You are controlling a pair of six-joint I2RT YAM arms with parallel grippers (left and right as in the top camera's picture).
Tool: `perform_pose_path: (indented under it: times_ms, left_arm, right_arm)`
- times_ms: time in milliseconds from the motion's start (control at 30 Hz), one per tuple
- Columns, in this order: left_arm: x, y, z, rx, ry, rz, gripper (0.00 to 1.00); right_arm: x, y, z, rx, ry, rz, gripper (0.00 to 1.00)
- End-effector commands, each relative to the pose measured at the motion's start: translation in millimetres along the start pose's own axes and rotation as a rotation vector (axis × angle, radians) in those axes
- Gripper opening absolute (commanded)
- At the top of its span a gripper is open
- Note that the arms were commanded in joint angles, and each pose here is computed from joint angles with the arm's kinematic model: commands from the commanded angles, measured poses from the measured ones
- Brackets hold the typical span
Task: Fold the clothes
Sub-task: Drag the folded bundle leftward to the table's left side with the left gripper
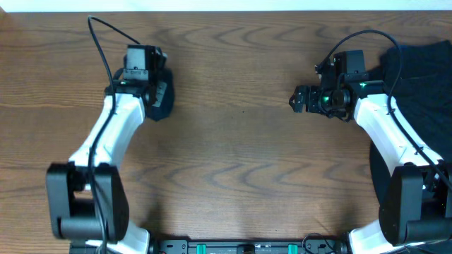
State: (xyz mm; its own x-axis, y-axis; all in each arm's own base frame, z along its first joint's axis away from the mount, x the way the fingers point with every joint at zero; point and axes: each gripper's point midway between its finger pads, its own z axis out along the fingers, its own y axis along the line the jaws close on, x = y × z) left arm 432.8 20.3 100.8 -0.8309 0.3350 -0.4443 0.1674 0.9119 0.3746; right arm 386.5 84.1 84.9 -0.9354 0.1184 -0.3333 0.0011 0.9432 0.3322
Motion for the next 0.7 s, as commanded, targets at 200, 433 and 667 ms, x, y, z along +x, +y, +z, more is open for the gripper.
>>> perform_pose_path:
  times_ms: [200, 433, 667]
  left_arm:
    - [34, 43, 47, -0.048, 0.101, -0.095, 0.08]
    - [56, 77, 69, -0.097, 0.129, -0.258, 0.88]
    - [18, 107, 26, -0.086, -0.051, -0.563, 0.93]
  right_arm:
    - [-5, -1, -7, 0.002, -0.022, -0.005, 0.99]
    - [-5, -1, -7, 0.002, -0.023, -0.005, 0.99]
    - [-5, -1, -7, 0.002, -0.023, -0.005, 0.99]
